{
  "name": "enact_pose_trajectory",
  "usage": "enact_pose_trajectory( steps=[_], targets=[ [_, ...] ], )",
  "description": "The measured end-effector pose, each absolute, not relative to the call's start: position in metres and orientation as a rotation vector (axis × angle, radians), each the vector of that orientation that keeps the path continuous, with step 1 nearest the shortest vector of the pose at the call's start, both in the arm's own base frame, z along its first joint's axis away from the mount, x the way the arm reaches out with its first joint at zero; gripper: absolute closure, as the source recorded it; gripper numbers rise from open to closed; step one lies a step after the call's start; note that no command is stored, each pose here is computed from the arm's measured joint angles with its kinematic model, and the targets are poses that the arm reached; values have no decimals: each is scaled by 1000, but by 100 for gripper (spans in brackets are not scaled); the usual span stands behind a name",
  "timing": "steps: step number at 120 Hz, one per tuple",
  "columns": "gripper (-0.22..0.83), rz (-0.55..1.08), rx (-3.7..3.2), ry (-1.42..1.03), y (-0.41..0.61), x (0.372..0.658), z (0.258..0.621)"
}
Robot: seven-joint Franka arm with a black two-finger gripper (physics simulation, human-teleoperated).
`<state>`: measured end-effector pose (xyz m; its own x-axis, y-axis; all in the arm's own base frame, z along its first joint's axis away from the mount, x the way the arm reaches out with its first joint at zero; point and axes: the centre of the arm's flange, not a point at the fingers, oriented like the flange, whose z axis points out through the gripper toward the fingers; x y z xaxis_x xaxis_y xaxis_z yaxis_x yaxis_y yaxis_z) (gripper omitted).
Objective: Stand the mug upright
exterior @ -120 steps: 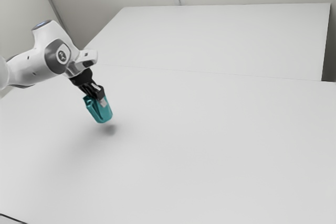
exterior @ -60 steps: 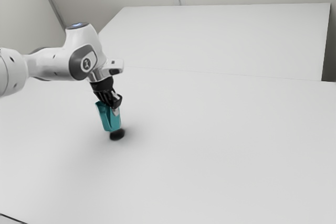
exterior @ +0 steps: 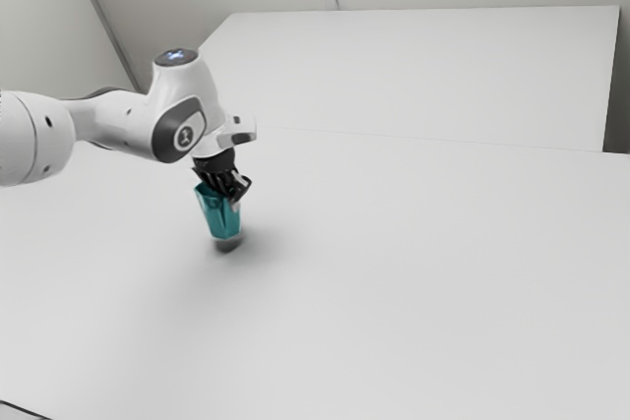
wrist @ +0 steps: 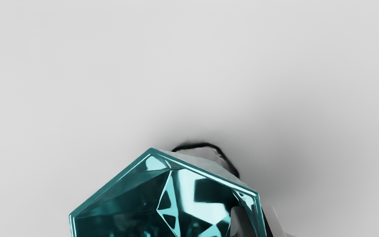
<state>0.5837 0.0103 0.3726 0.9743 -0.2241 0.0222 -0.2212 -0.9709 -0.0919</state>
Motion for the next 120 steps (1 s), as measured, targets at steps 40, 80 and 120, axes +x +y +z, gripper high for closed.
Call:
enact_pose_trajectory(
  steps=[40,80,120],
  targets=[
    [75,-55,-3048,242,-9,587,360],
    [73,-43,-3059,158,-17,587,356],
    [58,-34,-3072,104,-21,596,352]
  ],
)
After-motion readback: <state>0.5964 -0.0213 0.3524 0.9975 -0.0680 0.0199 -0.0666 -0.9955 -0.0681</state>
